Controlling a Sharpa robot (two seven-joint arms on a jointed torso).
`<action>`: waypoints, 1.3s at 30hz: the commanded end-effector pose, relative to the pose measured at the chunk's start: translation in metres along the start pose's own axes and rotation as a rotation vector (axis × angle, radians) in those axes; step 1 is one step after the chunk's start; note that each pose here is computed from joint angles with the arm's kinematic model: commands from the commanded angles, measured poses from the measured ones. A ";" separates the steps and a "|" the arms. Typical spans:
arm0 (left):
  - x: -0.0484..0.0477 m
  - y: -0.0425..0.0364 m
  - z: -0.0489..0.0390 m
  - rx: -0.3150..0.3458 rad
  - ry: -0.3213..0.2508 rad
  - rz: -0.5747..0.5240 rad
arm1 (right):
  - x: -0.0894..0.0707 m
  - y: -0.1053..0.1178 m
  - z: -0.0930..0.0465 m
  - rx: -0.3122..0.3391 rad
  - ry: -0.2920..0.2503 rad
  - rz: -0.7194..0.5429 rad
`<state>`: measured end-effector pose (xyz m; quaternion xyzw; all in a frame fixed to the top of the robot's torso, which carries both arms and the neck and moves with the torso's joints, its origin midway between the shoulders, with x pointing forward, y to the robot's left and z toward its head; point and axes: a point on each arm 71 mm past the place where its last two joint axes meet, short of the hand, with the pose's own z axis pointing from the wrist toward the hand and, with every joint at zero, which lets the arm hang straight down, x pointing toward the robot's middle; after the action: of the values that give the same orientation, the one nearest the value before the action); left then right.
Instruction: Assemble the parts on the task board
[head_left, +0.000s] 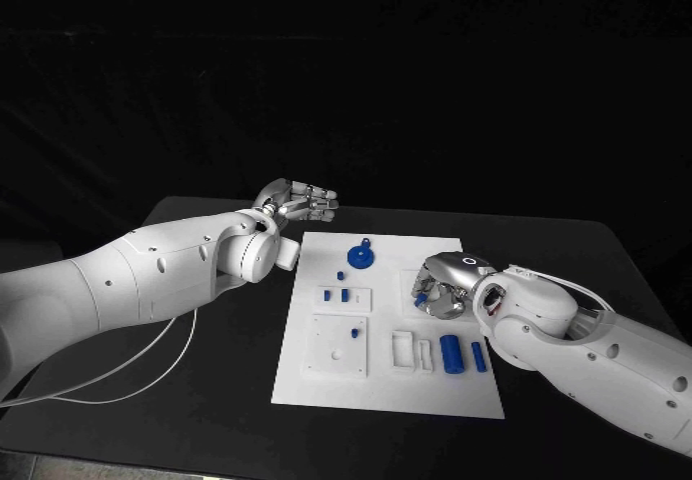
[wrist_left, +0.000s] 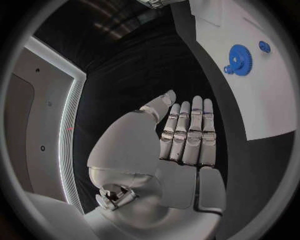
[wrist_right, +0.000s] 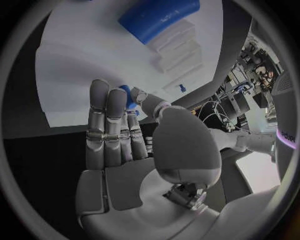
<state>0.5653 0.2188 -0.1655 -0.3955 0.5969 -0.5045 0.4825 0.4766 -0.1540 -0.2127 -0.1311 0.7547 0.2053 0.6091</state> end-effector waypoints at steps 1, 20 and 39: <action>0.0022 -0.0011 0.0001 0.005 0.016 -0.004 | 0.003 0.001 0.000 -0.005 -0.005 -0.032; 0.0005 -0.0006 0.0006 0.004 0.014 -0.002 | -0.018 0.010 -0.006 -0.032 -0.104 0.001; 0.0048 -0.0012 0.0022 0.007 0.023 -0.001 | -0.040 0.067 -0.014 -0.187 -0.114 0.032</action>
<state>0.5666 0.2168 -0.1661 -0.3950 0.5989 -0.5046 0.4803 0.4469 -0.1090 -0.1590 -0.1512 0.6935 0.2863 0.6436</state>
